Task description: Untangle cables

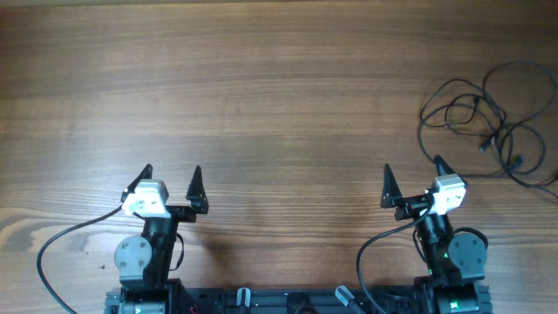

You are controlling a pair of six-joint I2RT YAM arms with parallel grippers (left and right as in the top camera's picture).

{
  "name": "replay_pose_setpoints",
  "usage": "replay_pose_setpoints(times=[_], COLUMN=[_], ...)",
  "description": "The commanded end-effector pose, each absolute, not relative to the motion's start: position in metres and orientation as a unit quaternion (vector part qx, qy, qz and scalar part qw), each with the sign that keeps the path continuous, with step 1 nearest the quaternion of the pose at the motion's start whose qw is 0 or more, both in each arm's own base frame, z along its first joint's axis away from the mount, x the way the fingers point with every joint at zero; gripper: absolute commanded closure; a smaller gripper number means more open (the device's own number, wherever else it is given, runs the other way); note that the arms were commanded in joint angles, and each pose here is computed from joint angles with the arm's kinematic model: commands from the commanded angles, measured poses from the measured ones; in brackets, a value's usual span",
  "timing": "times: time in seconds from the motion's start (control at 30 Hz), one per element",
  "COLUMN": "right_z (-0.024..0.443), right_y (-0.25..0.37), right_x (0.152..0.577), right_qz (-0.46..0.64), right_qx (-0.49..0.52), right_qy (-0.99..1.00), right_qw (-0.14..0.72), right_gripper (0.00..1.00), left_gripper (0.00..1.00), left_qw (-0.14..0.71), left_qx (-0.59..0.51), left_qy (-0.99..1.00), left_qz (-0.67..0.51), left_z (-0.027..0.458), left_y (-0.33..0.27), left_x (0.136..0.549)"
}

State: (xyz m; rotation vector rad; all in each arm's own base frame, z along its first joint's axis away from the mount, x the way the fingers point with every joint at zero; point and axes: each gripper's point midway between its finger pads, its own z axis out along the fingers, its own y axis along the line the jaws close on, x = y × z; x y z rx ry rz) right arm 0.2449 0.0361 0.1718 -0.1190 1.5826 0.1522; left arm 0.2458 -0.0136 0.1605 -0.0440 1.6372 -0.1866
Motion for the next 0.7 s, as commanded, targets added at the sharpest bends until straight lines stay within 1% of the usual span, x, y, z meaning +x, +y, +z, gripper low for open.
replay_pose_setpoints(times=[0.0, 0.53, 0.63, 0.67], right_z=[0.1754, 0.1755, 0.1755, 0.1755], right_y=[0.0362, 0.0362, 0.0362, 0.0362], right_x=[0.2440, 0.2440, 0.2440, 0.2440], right_qz=[0.071, 0.071, 0.071, 0.071], right_qx=[-0.050, -0.050, -0.050, -0.050], right_qy=[0.705, 0.704, 0.704, 0.704], right_qw=[0.704, 0.704, 0.704, 0.704], right_gripper=[0.00, 0.00, 0.01, 0.00], left_gripper=[0.00, 0.00, 0.00, 0.00], left_qw=[0.678, 0.678, 0.678, 0.678], left_qx=[-0.017, -0.017, -0.017, -0.017], left_qy=[0.729, 0.729, 0.729, 0.729], left_qz=[-0.092, -0.092, -0.092, -0.092], left_z=[0.1595, 0.1595, 0.1595, 0.1595], left_y=[-0.0160, -0.0160, -0.0160, -0.0160], left_x=[0.2452, 0.2452, 0.2452, 0.2452])
